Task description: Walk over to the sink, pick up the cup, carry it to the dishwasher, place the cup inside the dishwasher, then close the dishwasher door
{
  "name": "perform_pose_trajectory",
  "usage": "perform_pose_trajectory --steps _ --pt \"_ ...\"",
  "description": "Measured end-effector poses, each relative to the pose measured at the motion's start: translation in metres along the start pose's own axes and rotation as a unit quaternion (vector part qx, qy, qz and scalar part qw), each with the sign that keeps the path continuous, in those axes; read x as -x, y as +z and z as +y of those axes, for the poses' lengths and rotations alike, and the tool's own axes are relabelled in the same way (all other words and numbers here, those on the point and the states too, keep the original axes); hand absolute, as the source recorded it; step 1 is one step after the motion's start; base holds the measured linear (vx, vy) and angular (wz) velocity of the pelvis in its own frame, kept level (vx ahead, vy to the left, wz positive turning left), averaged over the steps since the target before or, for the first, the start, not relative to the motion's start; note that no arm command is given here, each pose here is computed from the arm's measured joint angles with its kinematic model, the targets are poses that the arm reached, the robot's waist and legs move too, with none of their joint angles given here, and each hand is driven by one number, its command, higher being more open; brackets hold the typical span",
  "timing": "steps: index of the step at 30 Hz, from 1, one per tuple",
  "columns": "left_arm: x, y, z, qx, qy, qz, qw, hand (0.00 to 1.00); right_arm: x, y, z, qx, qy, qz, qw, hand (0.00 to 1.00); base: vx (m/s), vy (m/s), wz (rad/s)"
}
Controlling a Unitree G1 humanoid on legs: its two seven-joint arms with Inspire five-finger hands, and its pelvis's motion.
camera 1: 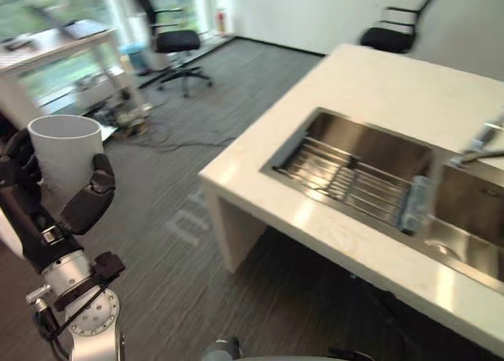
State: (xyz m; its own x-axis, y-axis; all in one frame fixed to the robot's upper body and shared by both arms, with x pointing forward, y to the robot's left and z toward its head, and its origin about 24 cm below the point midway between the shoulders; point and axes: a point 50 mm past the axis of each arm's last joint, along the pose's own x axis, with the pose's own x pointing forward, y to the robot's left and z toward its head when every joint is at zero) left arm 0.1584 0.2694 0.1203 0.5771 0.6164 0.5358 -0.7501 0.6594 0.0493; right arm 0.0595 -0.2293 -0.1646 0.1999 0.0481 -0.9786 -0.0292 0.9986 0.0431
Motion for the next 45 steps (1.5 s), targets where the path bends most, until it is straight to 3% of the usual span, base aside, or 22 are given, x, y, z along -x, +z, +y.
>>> perform_pose_trajectory --steps 7,11,14,19,22,24,29,31,32,45 --pt "0.005 0.049 -0.019 0.127 0.003 -0.112 0.986 0.00 0.012 0.016 -0.046 -0.046 -0.090 -0.003 0.995 1.00 0.00 0.136 2.27" --pt "0.009 0.058 -0.021 0.148 -0.006 -0.128 0.981 0.00 0.008 0.060 -0.030 -0.059 -0.080 -0.070 0.993 1.00 -0.09 0.138 0.88" --pt "0.010 0.059 -0.026 0.172 -0.020 -0.122 0.977 0.00 0.003 0.071 -0.007 -0.062 -0.056 -0.091 0.992 1.00 -0.07 0.111 0.64" --pt "0.021 0.054 -0.095 0.261 -0.169 -0.093 0.946 0.00 -0.005 0.051 0.022 -0.180 -0.036 -0.095 0.978 1.00 0.03 0.020 2.31" --pt "0.022 0.045 -0.101 0.247 -0.175 -0.079 0.950 0.00 -0.005 0.070 0.035 -0.193 -0.020 -0.125 0.973 1.00 0.06 -0.045 1.05" --pt "0.032 0.029 -0.102 0.225 -0.171 -0.027 0.959 0.00 -0.005 0.064 0.034 -0.181 -0.026 -0.114 0.977 1.00 0.04 -0.026 0.32" --pt "0.035 0.023 -0.100 0.208 -0.175 -0.018 0.962 0.00 -0.007 0.057 0.038 -0.161 -0.015 -0.091 0.983 1.00 0.15 -0.040 0.13" --pt "0.036 0.023 -0.102 0.204 -0.184 -0.012 0.961 0.00 -0.007 0.056 0.038 -0.159 -0.014 -0.085 0.983 1.00 0.09 -0.059 0.12" --pt "0.038 0.008 -0.102 0.162 -0.222 0.012 0.961 0.00 -0.009 0.052 0.047 -0.149 0.000 -0.079 0.986 1.00 0.00 0.000 0.00" --pt "0.044 0.011 -0.106 0.169 -0.206 0.017 0.964 0.00 -0.005 0.040 0.045 -0.148 0.026 -0.114 0.982 1.00 0.01 -0.014 -0.14"
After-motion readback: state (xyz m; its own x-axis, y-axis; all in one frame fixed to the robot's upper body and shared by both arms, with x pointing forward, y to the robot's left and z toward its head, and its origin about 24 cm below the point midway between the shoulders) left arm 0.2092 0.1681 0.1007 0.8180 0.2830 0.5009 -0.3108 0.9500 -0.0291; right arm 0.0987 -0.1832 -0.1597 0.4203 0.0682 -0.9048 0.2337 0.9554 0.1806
